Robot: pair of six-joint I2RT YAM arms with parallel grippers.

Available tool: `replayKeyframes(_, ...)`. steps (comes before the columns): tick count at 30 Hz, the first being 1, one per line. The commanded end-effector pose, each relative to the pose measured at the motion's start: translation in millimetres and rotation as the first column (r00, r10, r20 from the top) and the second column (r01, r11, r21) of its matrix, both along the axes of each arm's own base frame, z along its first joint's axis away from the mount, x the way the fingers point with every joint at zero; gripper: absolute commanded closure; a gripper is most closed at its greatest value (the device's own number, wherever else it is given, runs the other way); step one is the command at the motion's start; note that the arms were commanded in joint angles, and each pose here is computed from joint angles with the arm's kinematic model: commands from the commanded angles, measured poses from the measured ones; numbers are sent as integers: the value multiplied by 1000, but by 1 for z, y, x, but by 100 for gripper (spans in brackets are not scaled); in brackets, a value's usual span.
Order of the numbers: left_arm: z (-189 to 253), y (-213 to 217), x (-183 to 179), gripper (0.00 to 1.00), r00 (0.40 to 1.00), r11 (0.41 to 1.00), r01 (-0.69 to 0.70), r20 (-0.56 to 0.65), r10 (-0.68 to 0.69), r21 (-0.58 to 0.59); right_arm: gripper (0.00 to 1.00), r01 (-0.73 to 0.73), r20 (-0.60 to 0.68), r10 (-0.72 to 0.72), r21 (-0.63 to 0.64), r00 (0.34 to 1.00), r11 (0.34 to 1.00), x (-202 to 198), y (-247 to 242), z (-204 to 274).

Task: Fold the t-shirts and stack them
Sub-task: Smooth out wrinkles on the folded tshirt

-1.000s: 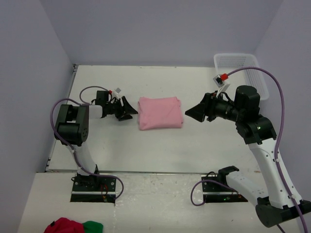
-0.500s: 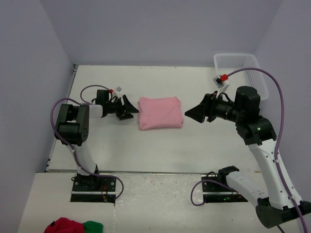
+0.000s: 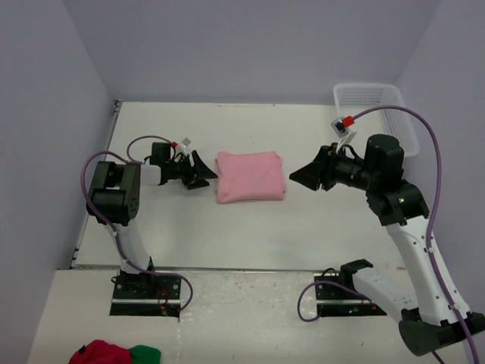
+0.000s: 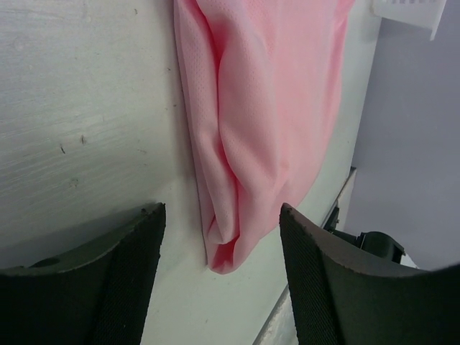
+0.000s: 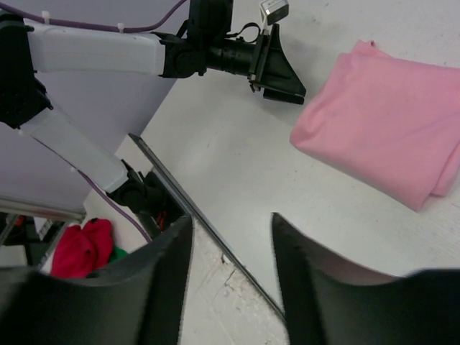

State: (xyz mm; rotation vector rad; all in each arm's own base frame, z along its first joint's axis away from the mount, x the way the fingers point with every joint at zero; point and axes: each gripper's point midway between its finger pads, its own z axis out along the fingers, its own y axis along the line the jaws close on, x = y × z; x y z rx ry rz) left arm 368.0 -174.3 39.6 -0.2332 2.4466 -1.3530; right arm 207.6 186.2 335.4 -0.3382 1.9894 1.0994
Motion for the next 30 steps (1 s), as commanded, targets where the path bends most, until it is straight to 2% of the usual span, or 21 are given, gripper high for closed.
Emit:
replayKeyframes(1,10,-3,1,35,999,999,-13,32,15,-40,58,-28,-77,28,-9,997,1000,13,8,-16)
replayKeyframes(2,15,-4,1,39,998,998,-14,56,18,-57,74,-27,-110,27,-4,994,1000,17,11,-23)
replayKeyframes(3,24,-5,1,41,996,997,-15,82,21,-75,96,-25,-147,24,-9,989,1000,26,13,-33)
replayKeyframes(4,30,-7,0,43,996,995,-22,79,30,-101,100,-30,-169,28,-11,985,999,29,15,-41)
replayKeyframes(9,59,-14,0,51,987,990,26,161,-3,-140,100,-38,-222,33,-16,975,999,39,21,-64)
replayKeyframes(10,63,-16,0,56,986,989,31,168,-6,-147,100,-36,-230,29,-24,973,999,41,21,-68)
replayKeyframes(11,68,-18,2,72,983,988,40,184,-12,-150,100,-35,-229,28,-25,973,999,41,20,-69)
replayKeyframes(12,71,-21,2,80,981,987,50,191,-20,-151,100,-33,-230,26,-28,973,999,42,20,-70)
replayKeyframes(16,80,-34,11,100,976,988,64,216,-32,-143,100,-24,-232,15,-38,973,999,43,19,-72)
replayKeyframes(24,49,-79,26,100,982,981,128,155,-105,-148,100,-22,-232,11,-42,973,999,42,18,-69)
replayKeyframes(30,2,-74,31,100,995,991,88,66,-81,-100,100,-9,-218,-6,-65,976,998,40,13,-69)
